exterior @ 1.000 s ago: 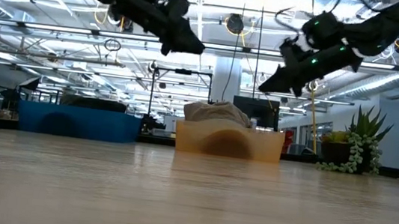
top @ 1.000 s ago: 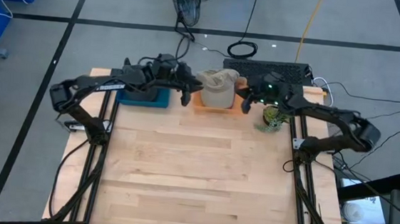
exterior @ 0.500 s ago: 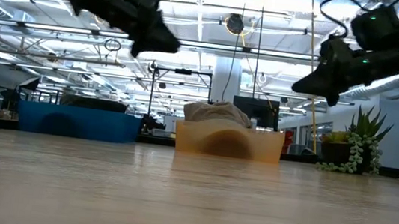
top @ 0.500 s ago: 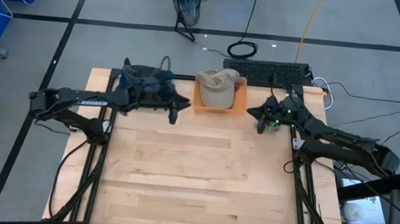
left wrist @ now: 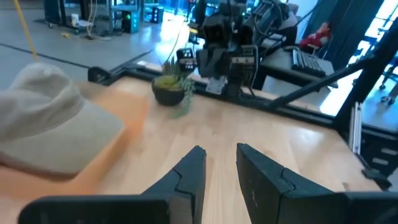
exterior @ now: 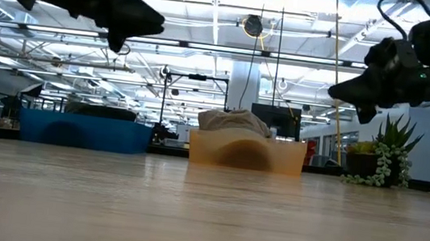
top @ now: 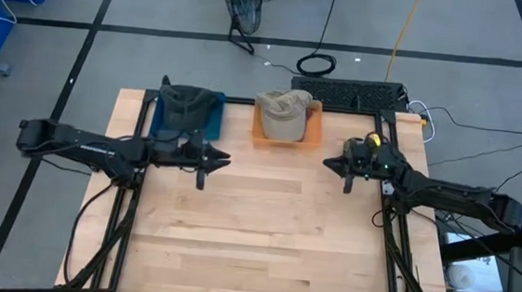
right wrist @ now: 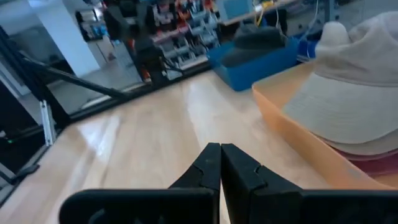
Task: Pick & Place hat
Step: Return to Home Position
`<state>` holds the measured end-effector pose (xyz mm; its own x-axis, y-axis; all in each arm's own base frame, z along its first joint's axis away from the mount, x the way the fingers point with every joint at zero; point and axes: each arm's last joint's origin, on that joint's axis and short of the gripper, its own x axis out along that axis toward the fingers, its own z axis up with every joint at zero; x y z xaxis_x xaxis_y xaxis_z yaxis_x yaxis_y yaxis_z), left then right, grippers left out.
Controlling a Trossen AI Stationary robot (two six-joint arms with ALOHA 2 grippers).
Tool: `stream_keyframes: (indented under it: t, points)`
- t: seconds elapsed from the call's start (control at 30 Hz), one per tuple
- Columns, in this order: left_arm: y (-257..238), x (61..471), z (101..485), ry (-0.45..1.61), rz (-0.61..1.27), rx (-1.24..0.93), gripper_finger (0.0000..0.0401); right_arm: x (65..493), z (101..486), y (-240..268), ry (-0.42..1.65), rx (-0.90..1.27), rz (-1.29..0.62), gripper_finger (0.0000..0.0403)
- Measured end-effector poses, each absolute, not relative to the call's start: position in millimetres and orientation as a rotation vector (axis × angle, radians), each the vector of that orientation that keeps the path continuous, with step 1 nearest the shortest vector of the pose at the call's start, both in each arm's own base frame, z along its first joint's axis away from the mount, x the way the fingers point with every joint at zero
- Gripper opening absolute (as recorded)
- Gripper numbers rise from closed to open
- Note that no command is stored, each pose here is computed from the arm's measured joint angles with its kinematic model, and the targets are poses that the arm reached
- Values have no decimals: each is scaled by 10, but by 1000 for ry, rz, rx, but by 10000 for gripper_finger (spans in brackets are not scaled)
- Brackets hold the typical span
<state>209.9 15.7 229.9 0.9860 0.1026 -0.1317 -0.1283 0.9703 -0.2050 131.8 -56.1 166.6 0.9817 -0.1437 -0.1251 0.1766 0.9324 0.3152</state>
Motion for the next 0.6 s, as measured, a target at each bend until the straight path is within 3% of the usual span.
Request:
stream_keyframes:
  t: [0.43,0.6]
  points:
    - [174,1951,2165,116,152,-217,92,1300,1568,-455,87,338,-76,0]
    - [184,1951,2175,106,155,-224,92,1334,1683,-361,-14,265,11,0]
